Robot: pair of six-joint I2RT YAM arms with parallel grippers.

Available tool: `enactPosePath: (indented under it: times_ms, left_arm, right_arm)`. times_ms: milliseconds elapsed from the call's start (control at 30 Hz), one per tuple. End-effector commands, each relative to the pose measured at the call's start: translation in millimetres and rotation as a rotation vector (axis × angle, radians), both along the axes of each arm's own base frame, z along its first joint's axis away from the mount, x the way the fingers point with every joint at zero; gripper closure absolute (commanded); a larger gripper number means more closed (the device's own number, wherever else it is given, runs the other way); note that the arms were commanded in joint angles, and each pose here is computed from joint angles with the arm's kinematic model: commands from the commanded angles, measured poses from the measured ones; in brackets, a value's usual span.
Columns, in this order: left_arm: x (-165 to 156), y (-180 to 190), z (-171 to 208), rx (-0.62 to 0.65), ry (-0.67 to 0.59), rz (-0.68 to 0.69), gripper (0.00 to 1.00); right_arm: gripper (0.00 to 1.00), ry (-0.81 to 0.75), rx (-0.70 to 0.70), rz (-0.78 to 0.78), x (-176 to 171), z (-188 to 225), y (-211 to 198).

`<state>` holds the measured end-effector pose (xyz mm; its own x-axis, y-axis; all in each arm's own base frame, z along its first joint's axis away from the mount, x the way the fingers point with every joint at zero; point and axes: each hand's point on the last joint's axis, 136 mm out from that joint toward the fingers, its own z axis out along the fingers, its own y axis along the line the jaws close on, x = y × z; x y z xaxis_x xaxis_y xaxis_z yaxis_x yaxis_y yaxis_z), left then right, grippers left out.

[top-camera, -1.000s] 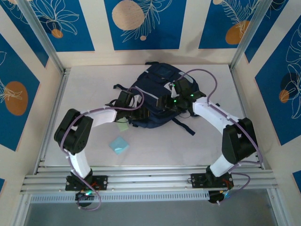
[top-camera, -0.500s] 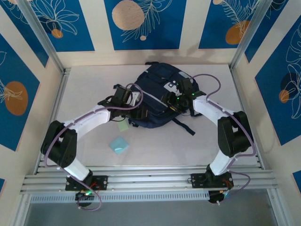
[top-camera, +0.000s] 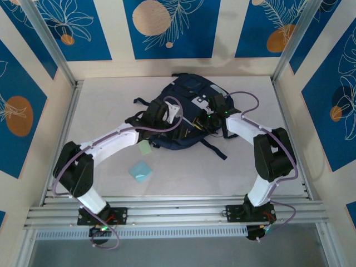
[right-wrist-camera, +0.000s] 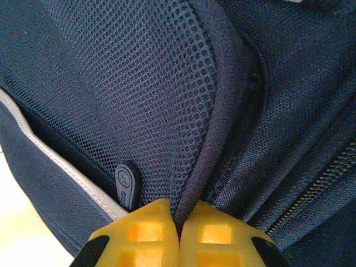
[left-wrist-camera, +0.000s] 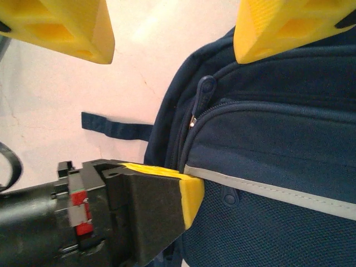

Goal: Pack the student bag

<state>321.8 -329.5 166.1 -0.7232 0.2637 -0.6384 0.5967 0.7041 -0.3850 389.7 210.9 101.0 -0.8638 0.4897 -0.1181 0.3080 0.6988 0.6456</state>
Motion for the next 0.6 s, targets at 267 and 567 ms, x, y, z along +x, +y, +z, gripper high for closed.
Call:
enactPosePath:
  times_ms: [267, 567]
  left_arm:
    - [4, -23, -27, 0.064, 0.033, -0.075, 0.41]
    - [10, -24, -64, 0.164, 0.088, -0.043, 0.46]
  right_arm:
    - [1.00, -0.086, 0.137, 0.018, 9, 39, 14]
    - [1.00, -0.103, 0.150, 0.028, 11, 47, 19]
